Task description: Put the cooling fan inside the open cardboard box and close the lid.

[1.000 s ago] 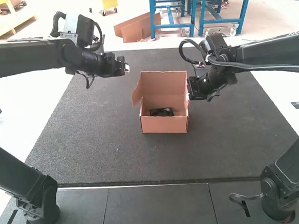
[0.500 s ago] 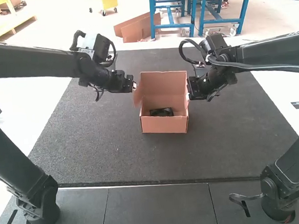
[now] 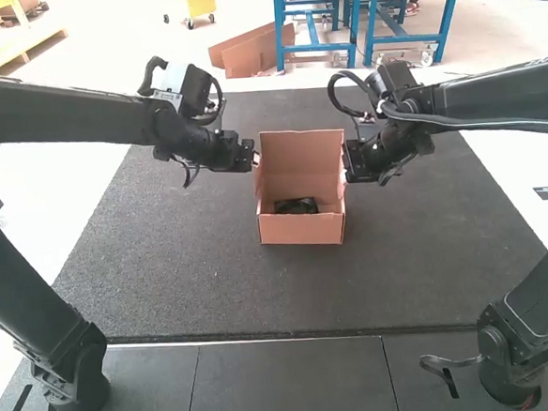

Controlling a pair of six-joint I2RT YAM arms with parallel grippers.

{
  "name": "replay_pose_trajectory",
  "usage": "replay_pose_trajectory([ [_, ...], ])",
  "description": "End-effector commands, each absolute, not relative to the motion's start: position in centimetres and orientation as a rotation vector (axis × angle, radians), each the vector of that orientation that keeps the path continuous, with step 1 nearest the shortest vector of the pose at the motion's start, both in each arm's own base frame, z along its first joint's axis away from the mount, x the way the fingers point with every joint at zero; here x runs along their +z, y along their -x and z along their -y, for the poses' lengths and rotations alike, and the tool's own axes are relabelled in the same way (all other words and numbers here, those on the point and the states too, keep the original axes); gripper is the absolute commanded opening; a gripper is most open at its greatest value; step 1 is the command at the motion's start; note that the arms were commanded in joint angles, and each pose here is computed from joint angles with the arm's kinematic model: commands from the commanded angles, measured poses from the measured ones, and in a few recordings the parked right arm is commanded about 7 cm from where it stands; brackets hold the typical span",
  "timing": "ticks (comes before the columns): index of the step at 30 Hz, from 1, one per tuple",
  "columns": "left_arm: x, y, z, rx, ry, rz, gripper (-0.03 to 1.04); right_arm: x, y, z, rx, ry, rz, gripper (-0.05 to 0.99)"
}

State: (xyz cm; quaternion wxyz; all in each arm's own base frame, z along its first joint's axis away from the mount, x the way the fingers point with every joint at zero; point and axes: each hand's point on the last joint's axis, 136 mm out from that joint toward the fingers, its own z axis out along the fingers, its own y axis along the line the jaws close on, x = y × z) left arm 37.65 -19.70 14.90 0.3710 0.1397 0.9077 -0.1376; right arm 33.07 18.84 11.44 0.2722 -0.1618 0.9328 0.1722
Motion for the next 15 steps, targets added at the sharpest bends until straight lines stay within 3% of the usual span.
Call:
replay_pose_trajectory([
  [1,16.3,-37.8,20.9,-0.400,-0.394,-2.290,0.97,13.7,-33.4,-19.9,0.509,0.458,-2.446,-0.01],
  [15,17.4,-38.3,21.3,-0.429,-0.383,-2.258,0.97,13.8,-33.8,-19.9,0.510,0.444,-2.442,-0.01],
])
